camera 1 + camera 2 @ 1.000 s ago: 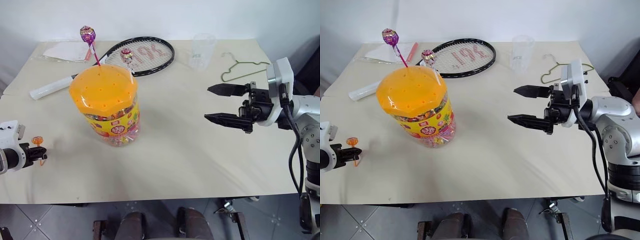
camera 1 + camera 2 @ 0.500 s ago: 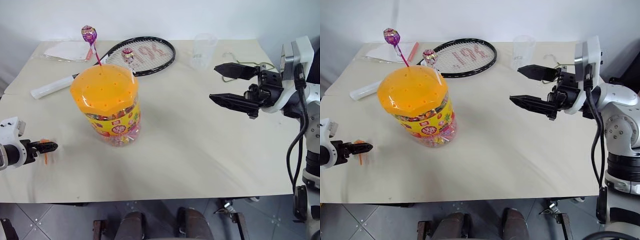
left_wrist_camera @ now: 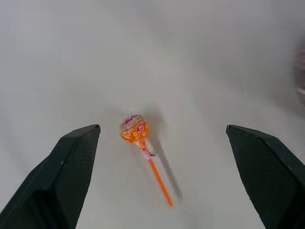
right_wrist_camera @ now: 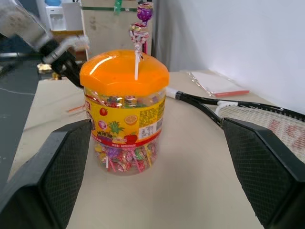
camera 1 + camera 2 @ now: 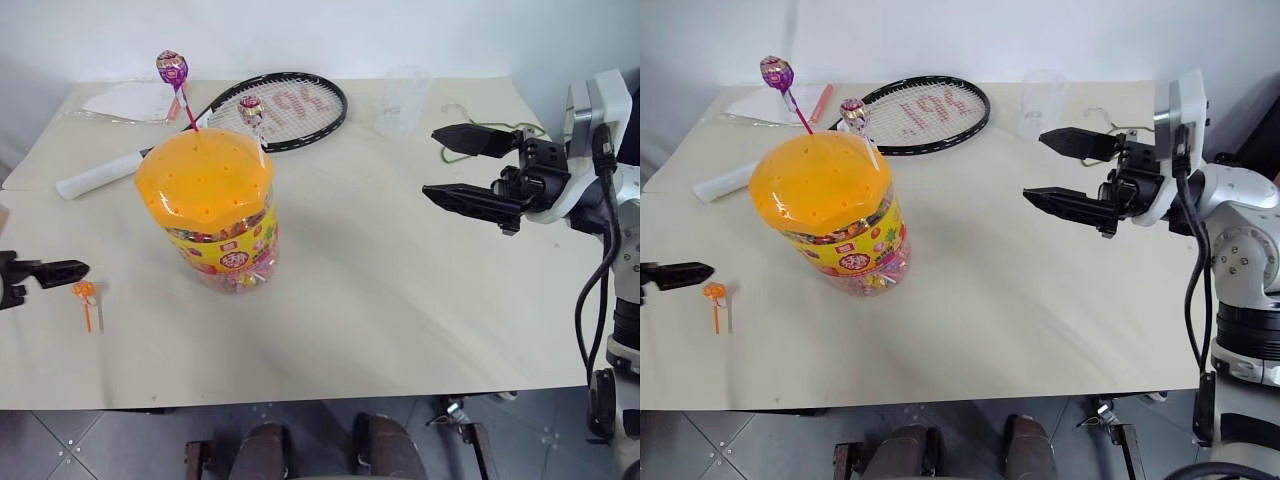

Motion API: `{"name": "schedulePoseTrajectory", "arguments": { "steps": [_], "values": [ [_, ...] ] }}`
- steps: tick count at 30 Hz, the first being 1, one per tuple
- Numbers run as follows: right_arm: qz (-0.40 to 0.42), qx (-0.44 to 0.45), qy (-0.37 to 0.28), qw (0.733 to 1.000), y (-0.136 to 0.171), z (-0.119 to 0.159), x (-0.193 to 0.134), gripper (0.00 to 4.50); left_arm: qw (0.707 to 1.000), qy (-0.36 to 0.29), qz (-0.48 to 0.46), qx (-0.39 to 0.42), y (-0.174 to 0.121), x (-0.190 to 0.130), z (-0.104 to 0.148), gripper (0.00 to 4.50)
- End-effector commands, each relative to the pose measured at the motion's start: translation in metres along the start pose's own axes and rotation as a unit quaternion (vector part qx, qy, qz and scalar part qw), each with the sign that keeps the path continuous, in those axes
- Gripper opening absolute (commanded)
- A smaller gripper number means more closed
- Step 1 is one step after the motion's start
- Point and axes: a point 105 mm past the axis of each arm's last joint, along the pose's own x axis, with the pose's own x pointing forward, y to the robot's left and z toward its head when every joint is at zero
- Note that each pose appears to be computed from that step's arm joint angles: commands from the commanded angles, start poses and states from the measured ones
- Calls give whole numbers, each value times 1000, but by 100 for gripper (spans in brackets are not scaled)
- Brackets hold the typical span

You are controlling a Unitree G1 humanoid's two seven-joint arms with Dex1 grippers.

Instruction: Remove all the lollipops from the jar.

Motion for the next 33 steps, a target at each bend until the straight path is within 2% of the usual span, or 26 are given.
{"name": "schedulePoseTrajectory", "arguments": {
  "steps": [1,5,10,18,24,30,33],
  "values": [
    [3,-35,6,999,4,15,-1,450,982,-155,-82,75,-18,-32,49,449],
    [24,-44,13,999,12,16,13,450,941,-251,-184,131,-37,-46,71,449],
    [50,-45,-7,998,22,24,35,450,907,-303,-250,149,-43,-49,77,449],
    [59,-45,-26,997,19,25,67,450,821,-394,-371,179,-58,-64,79,449],
    [56,-8,3,998,6,-4,111,450,813,-379,-399,189,-58,-59,65,449],
    [70,28,-26,997,-1,-7,142,450,815,-374,-398,193,-58,-61,55,449],
    [76,35,-52,995,-4,3,150,450,816,-376,-395,191,-58,-63,51,449]
  ]
}}
